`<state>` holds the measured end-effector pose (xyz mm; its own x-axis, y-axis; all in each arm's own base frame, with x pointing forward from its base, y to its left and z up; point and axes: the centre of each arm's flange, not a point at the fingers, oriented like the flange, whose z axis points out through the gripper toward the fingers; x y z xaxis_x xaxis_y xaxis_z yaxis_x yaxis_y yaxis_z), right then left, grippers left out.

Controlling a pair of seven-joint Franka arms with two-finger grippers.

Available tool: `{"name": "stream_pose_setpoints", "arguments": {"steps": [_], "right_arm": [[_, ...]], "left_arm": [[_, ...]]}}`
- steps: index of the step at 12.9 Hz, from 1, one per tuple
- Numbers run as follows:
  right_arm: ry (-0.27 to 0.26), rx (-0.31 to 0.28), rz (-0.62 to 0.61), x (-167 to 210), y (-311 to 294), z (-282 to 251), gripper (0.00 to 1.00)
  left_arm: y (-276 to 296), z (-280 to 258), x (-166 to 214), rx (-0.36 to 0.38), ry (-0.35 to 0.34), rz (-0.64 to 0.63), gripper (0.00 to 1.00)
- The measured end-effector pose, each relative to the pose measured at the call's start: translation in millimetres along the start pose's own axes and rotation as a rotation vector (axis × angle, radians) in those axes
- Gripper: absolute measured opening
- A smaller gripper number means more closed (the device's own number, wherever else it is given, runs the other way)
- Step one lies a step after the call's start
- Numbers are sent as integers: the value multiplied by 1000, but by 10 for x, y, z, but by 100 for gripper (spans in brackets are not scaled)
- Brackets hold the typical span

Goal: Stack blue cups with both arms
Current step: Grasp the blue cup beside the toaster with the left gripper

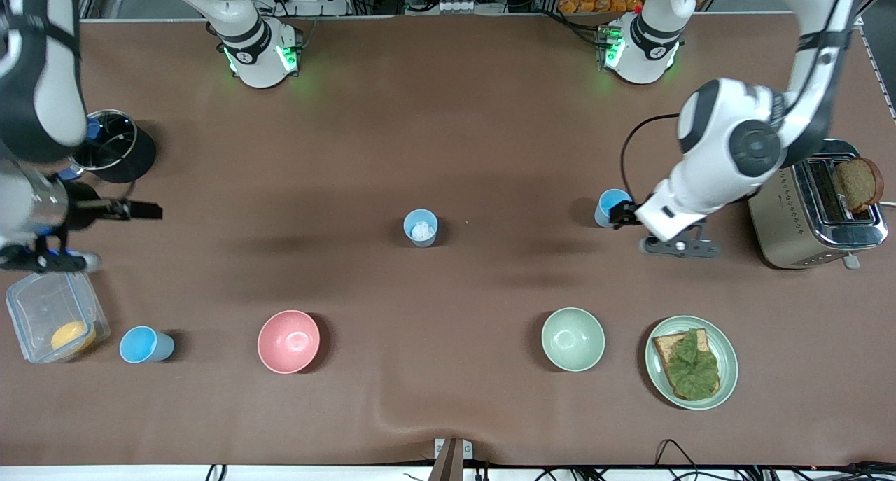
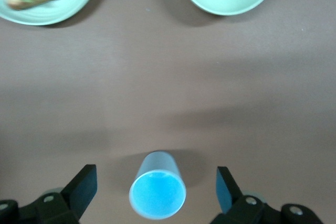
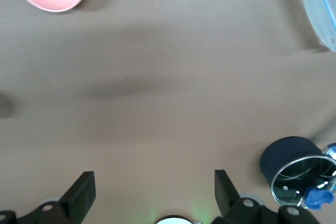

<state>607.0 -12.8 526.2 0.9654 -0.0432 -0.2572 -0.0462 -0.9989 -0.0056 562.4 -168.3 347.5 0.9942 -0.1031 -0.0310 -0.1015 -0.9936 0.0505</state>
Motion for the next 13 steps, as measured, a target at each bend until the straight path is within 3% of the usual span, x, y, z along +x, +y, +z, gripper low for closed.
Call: {"name": "stream_pose_setpoints", "arguments": {"steps": [3, 5, 8, 11, 13], "right_arm": [[85, -104, -42, -444, -184, -453, 100], [100, -122, -41, -539, -169, -542, 100], [65, -85, 3, -568, 62, -516, 100], [87, -39, 22, -551, 161, -549, 100], [130, -6, 37, -510, 214, -580, 100]], "left_arm": [[143, 424, -203, -10, -4, -51, 100], [445, 473, -329, -18, -12, -66, 100], [434, 713, -502, -27, 11, -77, 100], [284, 902, -608, -27, 11, -97, 100], [266, 907, -610, -26, 10, -101, 100]]}}
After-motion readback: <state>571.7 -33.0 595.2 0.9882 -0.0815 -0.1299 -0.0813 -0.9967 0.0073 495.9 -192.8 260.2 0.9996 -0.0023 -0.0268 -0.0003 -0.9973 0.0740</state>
